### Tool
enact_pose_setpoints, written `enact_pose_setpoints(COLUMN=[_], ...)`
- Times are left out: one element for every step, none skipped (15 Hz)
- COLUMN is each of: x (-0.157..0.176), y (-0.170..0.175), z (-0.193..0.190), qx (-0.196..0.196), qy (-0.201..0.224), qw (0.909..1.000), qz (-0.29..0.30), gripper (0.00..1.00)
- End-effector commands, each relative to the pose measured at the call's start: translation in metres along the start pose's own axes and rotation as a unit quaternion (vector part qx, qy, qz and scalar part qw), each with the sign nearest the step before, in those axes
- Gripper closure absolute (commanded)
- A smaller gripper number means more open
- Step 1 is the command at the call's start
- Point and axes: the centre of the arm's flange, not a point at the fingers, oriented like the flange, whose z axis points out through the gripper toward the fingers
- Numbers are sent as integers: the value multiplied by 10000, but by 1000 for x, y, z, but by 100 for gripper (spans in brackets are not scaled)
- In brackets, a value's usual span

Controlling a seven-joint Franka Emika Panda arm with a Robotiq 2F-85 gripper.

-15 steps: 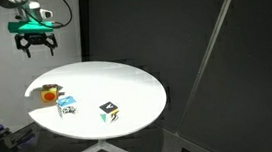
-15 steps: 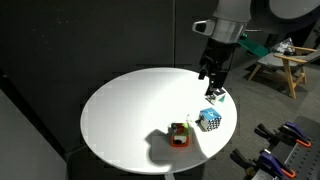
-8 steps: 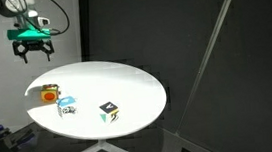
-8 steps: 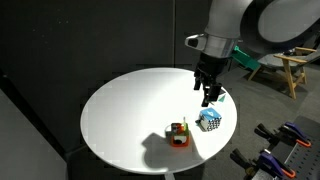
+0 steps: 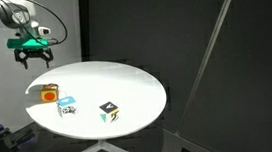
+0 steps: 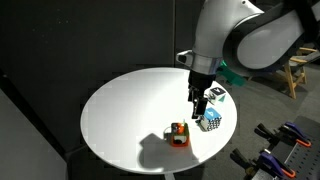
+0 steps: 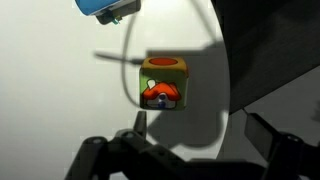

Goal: Move the block with a house on it to the right

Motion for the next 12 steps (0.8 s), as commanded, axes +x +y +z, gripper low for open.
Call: enact_pose_setpoints(x=[23, 27, 31, 36, 40, 43, 47, 49, 51, 53, 54, 56], y=[2, 2, 3, 5, 7, 9, 12, 14, 15, 17, 19, 21], z=[16, 21, 26, 30, 34, 38, 42, 46, 50, 55, 59, 63], qx=[-137, -181, -229, -266, -290, -308, -315, -305, -298, -304, -282, -273], qy=[-123, -194, -246, -304, -340, -380, -414, -451, -484, -510, -536, -565], qw=[9997, 9996, 9993, 9991, 9989, 9987, 9986, 9985, 9984, 9982, 9981, 9980], qz=[141, 139, 147, 147, 158, 143, 128, 100, 54, -9, -57, -85], gripper=[0, 0, 0, 0, 0, 0, 0, 0, 0, 0, 0, 0])
